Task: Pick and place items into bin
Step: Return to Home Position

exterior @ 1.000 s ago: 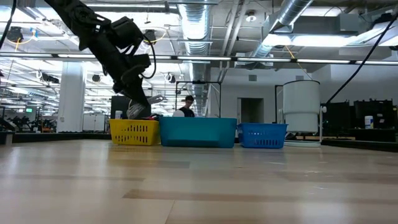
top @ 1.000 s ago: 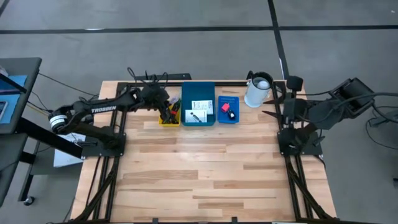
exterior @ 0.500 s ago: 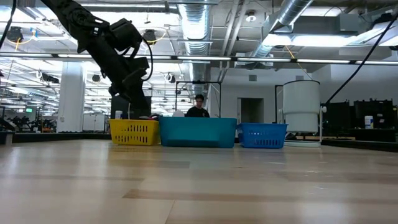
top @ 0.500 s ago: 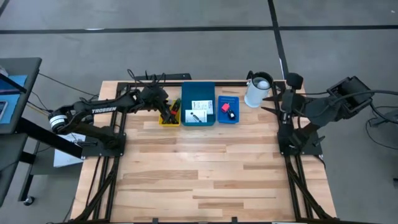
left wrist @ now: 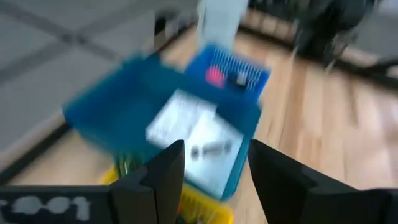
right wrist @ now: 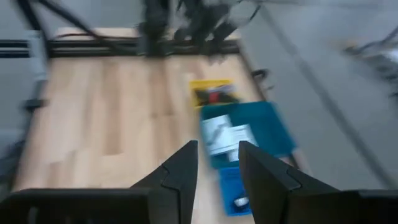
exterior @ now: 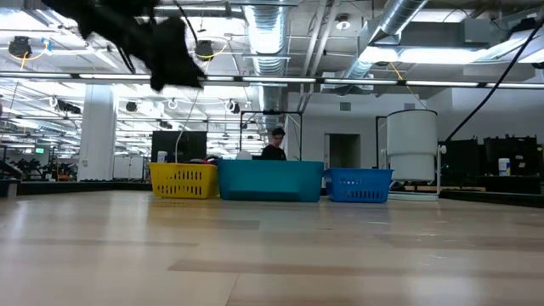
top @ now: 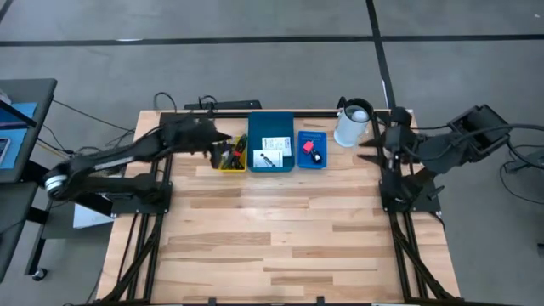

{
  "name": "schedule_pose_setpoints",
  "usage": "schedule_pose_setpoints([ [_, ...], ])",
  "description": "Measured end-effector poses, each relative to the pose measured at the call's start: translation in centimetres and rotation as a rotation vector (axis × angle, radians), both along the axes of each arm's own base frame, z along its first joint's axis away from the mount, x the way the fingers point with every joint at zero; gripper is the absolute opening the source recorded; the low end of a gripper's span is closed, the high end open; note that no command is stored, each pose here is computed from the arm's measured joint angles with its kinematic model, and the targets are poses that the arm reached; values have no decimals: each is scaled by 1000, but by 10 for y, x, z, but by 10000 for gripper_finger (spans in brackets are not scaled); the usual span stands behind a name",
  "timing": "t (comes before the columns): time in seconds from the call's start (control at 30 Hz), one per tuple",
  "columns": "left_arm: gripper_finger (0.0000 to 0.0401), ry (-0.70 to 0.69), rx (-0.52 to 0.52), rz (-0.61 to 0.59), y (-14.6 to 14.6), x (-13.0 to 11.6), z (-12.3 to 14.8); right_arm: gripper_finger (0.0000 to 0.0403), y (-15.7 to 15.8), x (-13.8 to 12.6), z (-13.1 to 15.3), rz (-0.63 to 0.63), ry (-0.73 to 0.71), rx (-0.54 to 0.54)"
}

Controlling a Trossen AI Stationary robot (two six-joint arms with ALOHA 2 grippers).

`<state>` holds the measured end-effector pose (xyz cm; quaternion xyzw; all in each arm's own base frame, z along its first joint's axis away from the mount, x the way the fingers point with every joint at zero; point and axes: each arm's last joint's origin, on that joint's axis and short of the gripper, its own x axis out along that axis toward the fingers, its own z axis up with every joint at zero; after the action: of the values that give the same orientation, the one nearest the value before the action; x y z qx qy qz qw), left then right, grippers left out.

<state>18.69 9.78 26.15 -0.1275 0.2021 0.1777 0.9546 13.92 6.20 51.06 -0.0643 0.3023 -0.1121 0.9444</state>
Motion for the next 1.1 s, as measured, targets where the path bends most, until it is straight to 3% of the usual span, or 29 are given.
schedule_pose_setpoints([
  [0.13,166,-214,129,51,-30,-24,28,113,6,0,-2,67,37,104],
  [0.27,166,-441,185,88,-54,-53,33,113,5,-2,0,109,43,137],
  [0.4,166,-592,180,109,-67,-72,27,113,-17,-33,28,128,-208,260],
  [0.57,166,-641,147,42,-77,-83,17,113,-15,-59,39,459,-419,393],
  [0.7,166,-625,126,-18,-83,-82,7,113,-7,-64,8,553,-453,429],
  [0.83,166,-602,91,-37,-88,-78,-6,113,-13,-76,-39,538,-506,455],
  [0.97,166,-577,67,-45,-92,-76,-16,113,-39,-104,-77,592,-769,571],
  [1.03,166,-580,60,-66,-94,-76,-19,113,-46,-113,-100,674,-863,554],
  [1.1,166,-580,55,-84,-96,-75,-22,113,-46,-114,-133,712,-856,509],
])
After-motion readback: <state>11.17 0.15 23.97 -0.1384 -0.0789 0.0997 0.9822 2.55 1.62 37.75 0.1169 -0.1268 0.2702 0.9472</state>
